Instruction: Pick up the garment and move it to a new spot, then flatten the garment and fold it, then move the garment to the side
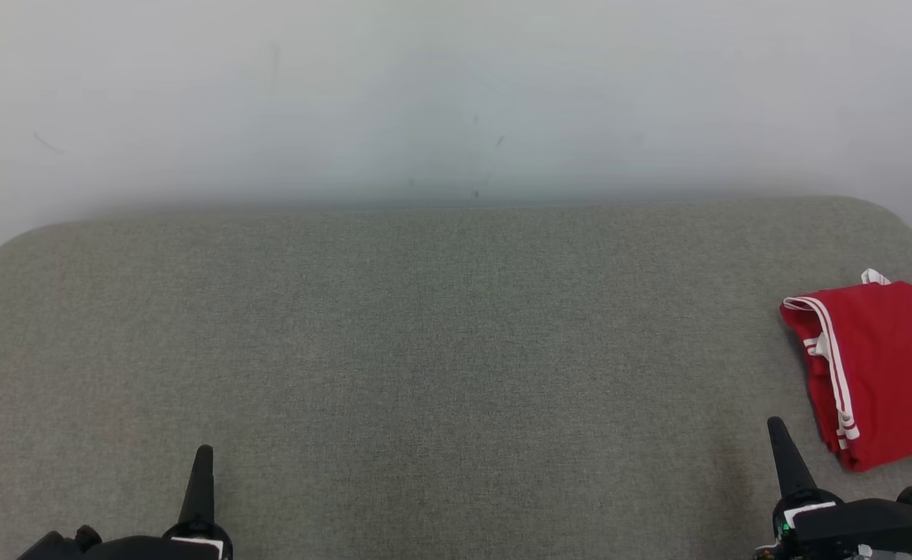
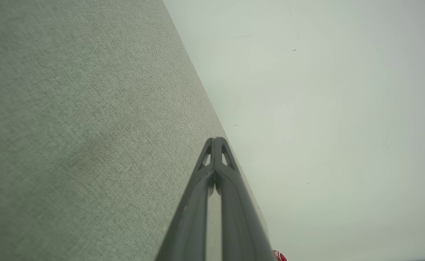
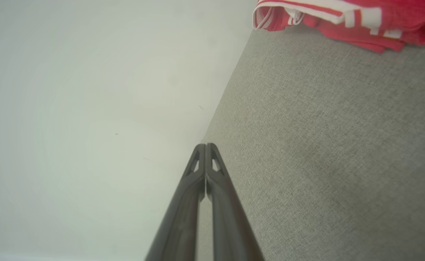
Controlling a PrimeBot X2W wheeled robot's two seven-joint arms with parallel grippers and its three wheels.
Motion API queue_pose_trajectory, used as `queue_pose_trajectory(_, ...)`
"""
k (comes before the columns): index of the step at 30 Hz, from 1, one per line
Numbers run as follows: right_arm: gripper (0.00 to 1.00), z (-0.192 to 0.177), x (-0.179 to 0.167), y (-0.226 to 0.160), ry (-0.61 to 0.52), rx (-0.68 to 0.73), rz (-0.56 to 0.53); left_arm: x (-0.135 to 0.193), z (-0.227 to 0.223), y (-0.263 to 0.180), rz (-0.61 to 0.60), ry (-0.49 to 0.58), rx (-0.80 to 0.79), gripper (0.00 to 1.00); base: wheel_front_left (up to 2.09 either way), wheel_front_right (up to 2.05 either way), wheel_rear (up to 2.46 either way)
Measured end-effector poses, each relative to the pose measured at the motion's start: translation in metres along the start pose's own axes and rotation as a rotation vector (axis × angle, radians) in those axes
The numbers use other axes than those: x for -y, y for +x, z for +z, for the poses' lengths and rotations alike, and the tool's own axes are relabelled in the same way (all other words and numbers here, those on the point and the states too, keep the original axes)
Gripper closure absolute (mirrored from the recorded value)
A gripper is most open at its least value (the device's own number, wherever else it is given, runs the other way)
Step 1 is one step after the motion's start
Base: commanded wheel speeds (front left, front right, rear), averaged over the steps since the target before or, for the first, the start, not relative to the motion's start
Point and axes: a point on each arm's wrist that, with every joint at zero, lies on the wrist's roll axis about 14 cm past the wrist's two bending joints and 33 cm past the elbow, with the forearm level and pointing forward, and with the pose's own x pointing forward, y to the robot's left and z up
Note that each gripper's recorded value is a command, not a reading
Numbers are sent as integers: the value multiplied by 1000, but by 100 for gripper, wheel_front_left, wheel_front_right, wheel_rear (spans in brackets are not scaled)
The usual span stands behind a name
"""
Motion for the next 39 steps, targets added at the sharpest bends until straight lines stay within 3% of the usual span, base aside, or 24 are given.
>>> queue_pose_trajectory(39,100,19,-10,7,326,46,53,20,0,17,-56,-296,-37,100,0,0,0)
